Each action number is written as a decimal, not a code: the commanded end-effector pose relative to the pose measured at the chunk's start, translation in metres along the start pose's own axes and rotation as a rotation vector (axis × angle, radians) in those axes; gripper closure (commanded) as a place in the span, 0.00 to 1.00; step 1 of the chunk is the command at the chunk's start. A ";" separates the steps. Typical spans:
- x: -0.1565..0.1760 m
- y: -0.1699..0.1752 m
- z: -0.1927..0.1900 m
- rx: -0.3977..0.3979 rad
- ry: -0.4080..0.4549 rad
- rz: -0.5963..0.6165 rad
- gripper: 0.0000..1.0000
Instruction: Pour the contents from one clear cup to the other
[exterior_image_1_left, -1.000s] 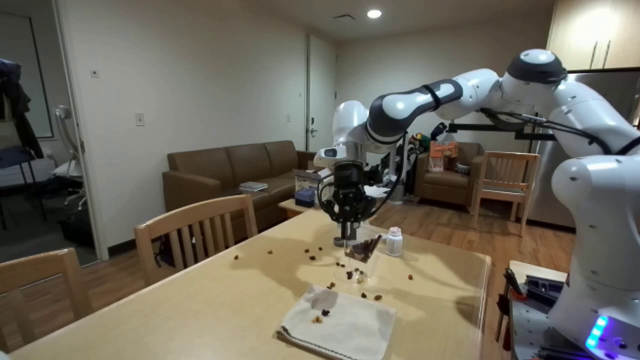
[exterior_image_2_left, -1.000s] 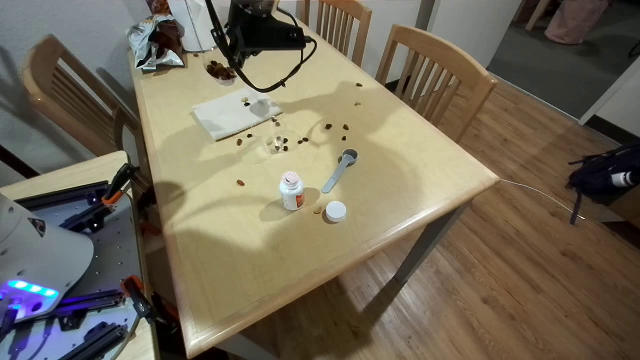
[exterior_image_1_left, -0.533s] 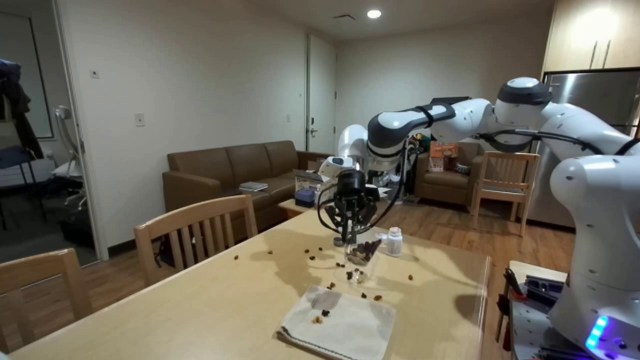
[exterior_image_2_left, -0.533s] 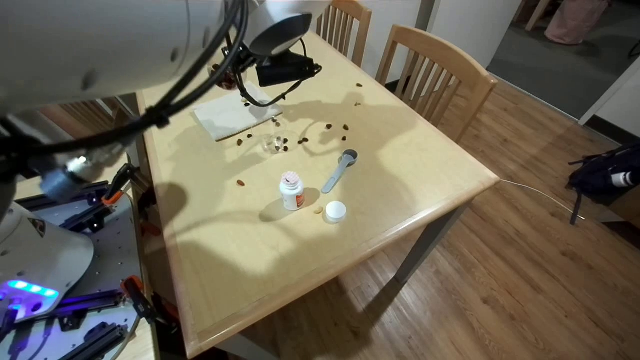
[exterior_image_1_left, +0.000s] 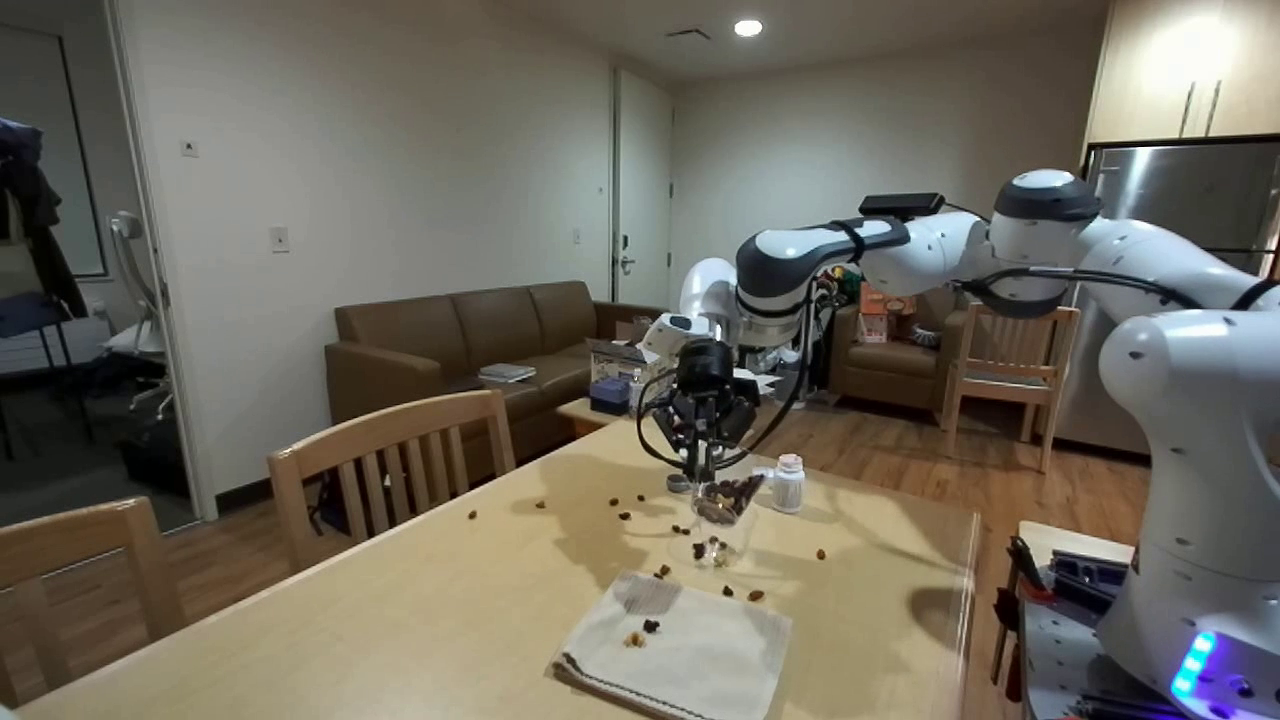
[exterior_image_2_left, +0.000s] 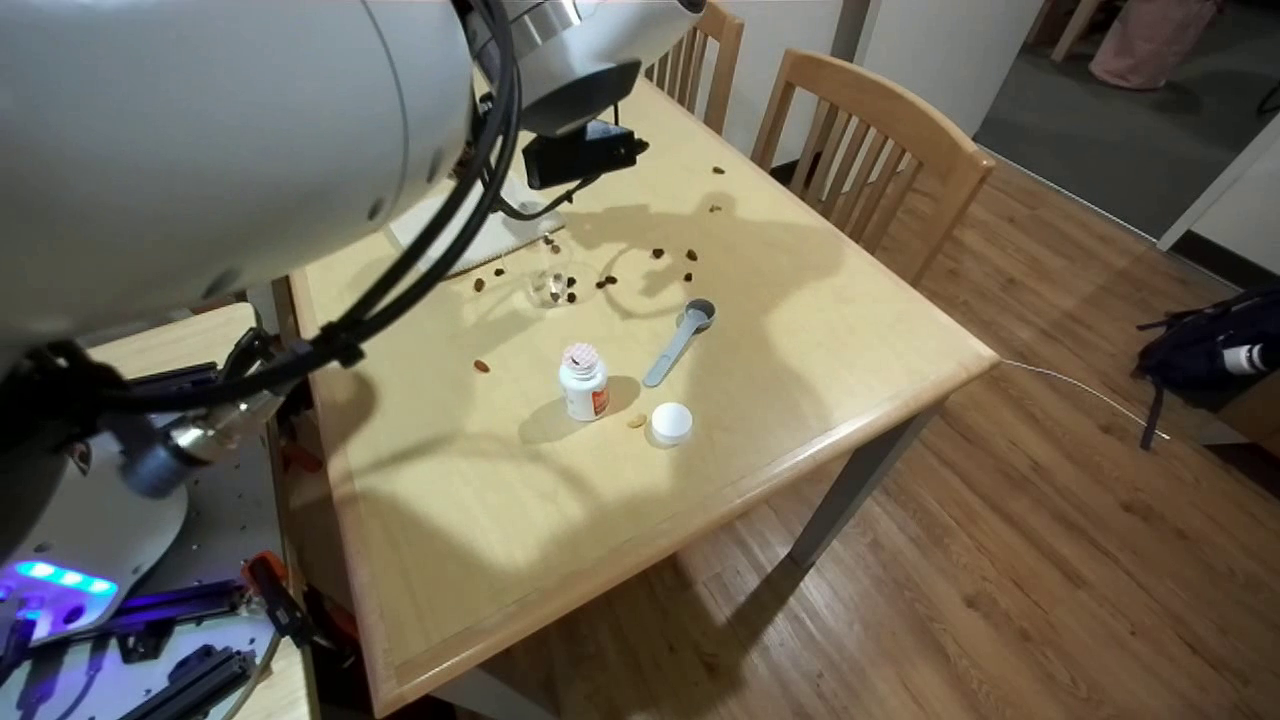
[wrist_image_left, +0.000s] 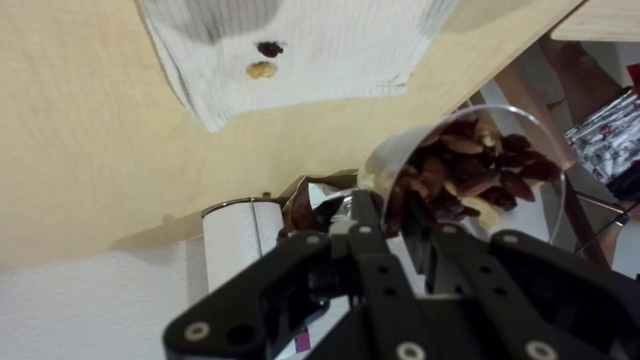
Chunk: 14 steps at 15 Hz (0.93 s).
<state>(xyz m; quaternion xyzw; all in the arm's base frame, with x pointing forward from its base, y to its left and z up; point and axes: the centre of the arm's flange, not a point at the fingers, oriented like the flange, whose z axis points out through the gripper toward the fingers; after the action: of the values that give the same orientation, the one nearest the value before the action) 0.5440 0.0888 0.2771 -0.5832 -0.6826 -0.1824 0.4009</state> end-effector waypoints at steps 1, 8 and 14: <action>0.000 0.000 0.000 0.000 0.000 0.000 0.95; -0.042 0.004 -0.022 -0.087 0.117 0.031 0.95; -0.066 -0.006 -0.026 -0.102 0.347 0.017 0.95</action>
<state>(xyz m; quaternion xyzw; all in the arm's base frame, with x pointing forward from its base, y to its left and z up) 0.5585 0.0316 0.2455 -0.5973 -0.6135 -0.2608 0.4459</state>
